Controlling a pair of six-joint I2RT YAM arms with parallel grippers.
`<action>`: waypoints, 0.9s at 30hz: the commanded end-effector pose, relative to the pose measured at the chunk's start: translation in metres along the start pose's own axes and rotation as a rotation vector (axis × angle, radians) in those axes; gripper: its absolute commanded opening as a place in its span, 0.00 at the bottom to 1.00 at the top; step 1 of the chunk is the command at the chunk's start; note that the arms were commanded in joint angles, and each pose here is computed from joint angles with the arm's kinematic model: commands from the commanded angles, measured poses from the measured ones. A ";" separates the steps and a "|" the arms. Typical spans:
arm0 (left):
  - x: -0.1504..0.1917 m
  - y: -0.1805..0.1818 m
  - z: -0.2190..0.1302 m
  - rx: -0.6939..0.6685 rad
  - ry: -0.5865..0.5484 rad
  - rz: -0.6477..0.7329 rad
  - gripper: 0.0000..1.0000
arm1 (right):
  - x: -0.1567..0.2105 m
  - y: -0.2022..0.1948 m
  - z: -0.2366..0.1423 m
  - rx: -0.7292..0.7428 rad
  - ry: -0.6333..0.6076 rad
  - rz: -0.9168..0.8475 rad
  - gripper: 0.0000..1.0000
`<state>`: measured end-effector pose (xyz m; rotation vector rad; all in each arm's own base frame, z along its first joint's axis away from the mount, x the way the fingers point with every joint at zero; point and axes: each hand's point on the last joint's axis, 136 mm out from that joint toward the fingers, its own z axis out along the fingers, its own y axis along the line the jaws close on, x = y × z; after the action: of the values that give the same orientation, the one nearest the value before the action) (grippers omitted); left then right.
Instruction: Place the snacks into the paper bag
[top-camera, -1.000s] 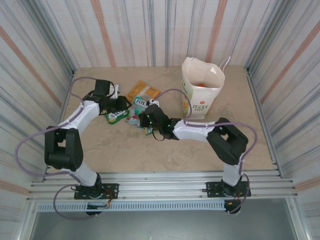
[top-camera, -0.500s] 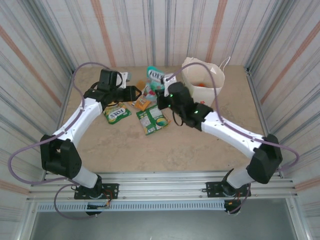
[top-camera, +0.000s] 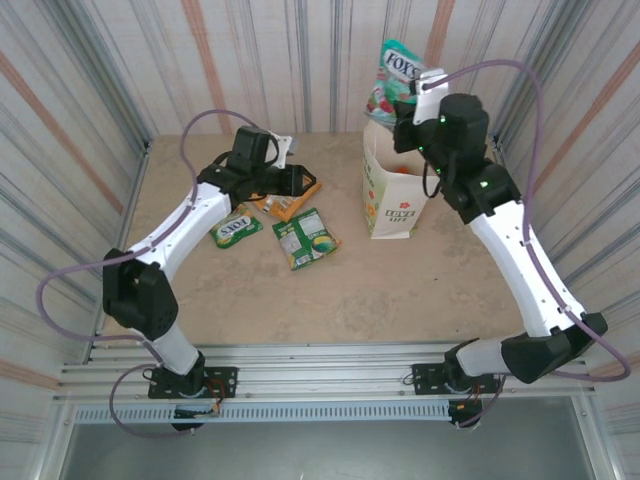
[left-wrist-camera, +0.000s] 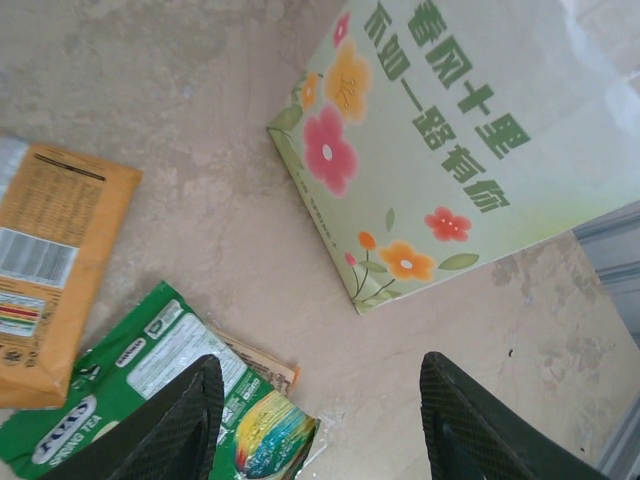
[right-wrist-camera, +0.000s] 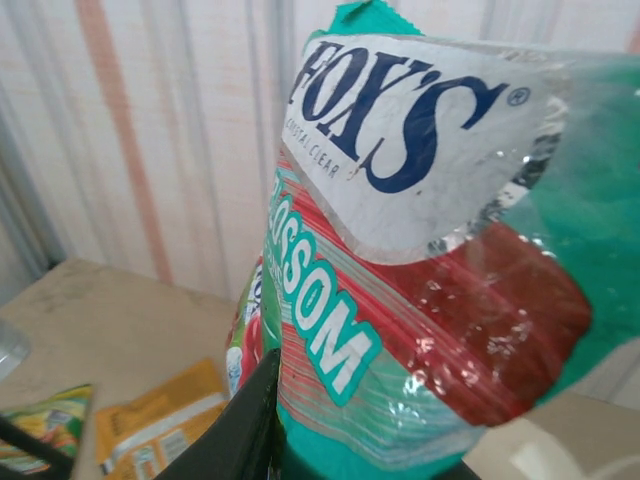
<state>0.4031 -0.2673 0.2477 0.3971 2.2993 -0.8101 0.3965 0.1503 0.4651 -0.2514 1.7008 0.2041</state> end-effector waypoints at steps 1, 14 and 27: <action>-0.009 -0.015 0.003 0.035 -0.008 0.033 0.56 | -0.003 -0.017 -0.005 -0.010 0.028 -0.015 0.09; -0.004 -0.013 0.020 0.030 0.035 0.040 0.56 | 0.099 -0.060 0.039 0.015 0.398 0.094 0.09; 0.011 -0.006 0.029 0.019 0.081 0.034 0.56 | 0.149 -0.048 0.073 -0.071 0.616 0.101 0.13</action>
<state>0.4083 -0.2865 0.2340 0.4471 2.3351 -0.8138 0.4619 0.1083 0.2892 -0.2512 2.3522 0.2342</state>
